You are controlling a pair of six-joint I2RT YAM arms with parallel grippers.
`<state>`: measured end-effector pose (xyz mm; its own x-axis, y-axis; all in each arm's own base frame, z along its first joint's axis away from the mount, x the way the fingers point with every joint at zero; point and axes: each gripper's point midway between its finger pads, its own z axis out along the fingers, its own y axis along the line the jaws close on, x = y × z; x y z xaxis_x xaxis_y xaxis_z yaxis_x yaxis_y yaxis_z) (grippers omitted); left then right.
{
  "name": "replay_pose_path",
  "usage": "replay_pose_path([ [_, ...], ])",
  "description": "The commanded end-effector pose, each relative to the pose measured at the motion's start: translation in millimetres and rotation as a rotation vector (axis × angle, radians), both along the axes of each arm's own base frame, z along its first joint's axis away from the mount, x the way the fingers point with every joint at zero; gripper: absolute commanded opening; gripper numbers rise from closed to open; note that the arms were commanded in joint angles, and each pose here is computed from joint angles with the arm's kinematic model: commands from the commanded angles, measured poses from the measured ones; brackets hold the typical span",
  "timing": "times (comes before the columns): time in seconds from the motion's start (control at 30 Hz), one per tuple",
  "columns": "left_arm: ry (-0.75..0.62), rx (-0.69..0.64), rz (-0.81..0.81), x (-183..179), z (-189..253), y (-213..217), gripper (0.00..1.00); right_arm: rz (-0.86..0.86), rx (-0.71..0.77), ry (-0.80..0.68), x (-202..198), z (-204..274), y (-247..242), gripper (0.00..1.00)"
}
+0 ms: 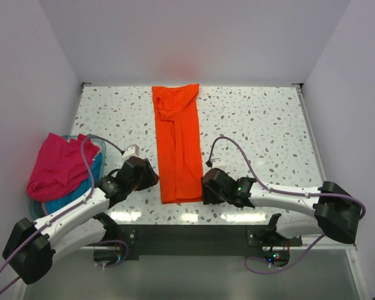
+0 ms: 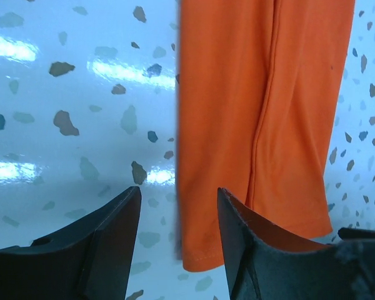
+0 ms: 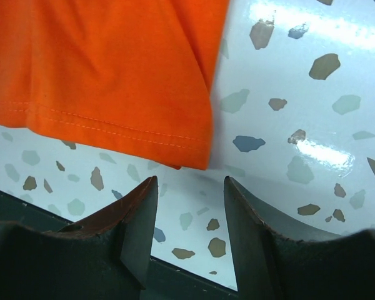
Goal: Fold and stack the t-shirts
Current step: Fold the tshirt
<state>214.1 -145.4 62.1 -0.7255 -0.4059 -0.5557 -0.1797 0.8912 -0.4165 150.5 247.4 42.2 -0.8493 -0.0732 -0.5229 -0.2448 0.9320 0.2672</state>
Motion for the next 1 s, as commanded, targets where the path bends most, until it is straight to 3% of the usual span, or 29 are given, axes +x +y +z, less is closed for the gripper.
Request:
replay_pose_path([
  [0.0,0.006,-0.049,-0.038,-9,-1,-15,0.57,-0.055,0.048,-0.047,10,7,5,0.5],
  [0.27,0.084,-0.047,-0.157,-38,-32,-38,0.59,-0.079,0.066,-0.077,18,8,9,0.52],
  [0.63,0.155,-0.012,-0.211,-58,-52,-45,0.52,-0.092,0.038,-0.063,20,-6,12,0.52],
  [0.77,0.181,0.0,-0.212,-66,-55,-45,0.46,-0.101,0.027,-0.056,19,-14,9,0.49],
  [0.97,0.233,0.025,-0.246,-82,-66,-43,0.34,-0.099,0.031,-0.025,9,-26,1,0.14],
])
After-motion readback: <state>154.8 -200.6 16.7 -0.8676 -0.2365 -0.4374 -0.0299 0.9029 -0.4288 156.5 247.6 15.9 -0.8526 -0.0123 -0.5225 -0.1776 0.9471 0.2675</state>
